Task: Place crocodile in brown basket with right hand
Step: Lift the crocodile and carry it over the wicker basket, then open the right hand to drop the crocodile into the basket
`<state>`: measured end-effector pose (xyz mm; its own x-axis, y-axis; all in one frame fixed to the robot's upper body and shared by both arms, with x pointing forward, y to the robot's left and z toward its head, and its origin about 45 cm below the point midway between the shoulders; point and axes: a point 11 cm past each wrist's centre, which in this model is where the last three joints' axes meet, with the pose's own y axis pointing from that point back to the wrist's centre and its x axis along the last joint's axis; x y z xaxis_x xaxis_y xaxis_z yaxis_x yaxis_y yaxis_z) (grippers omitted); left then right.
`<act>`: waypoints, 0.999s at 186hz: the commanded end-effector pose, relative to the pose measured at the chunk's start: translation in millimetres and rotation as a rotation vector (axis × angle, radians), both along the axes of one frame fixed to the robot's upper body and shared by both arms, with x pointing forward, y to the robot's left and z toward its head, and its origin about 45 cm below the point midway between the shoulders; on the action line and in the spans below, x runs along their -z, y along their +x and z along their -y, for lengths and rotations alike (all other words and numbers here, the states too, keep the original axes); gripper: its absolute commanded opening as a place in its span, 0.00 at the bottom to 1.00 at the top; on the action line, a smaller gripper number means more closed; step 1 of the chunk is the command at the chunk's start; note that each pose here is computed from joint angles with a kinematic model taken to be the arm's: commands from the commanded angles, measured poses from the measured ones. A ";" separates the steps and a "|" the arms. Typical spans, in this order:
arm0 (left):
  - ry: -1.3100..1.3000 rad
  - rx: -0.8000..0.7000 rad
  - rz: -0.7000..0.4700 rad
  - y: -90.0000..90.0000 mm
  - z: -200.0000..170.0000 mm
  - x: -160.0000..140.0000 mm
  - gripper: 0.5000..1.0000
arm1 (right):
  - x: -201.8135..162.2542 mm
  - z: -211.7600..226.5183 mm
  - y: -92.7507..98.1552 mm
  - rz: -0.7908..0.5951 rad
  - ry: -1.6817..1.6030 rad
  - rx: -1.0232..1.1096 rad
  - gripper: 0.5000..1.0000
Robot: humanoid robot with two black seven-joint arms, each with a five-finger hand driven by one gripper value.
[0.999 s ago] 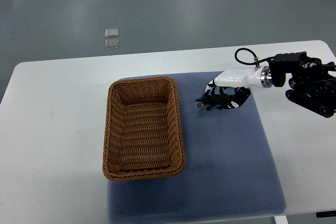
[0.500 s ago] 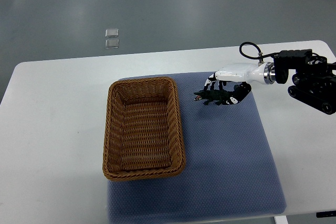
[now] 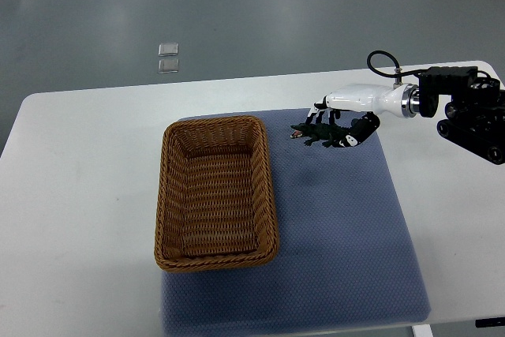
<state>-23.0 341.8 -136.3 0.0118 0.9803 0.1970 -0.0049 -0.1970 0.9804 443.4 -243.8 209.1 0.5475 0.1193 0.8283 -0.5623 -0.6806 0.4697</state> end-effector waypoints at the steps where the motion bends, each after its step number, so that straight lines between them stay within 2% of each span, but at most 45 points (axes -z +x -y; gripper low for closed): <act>1: 0.000 0.000 0.000 -0.1 0.0 0.0 1.00 | -7.6 -4.1 3.8 0.017 0.005 -0.009 0.00; 45: 0.000 0.000 0.000 -0.1 0.0 0.0 1.00 | -41.5 -25.6 16.3 0.074 0.035 -0.056 0.00; 73: 0.000 0.000 0.000 -0.1 0.0 0.0 1.00 | -57.2 -49.8 16.3 0.095 0.054 -0.115 0.00; 122: 0.000 0.000 0.000 -0.1 0.0 0.0 1.00 | -71.6 -129.1 -0.2 0.113 0.088 -0.300 0.00; 165: 0.000 0.000 0.000 -0.1 0.0 0.0 1.00 | -54.9 -187.9 -28.6 0.115 0.060 -0.464 0.00; 186: 0.000 0.000 0.000 -0.1 0.0 0.0 1.00 | -48.9 -195.1 -33.0 0.104 0.057 -0.479 0.03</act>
<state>-22.8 341.8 -136.3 0.0119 0.9803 0.1970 -0.0053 -0.1970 0.9804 415.2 -56.1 264.5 0.3545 0.2766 0.8932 -0.2400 -0.8964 0.3728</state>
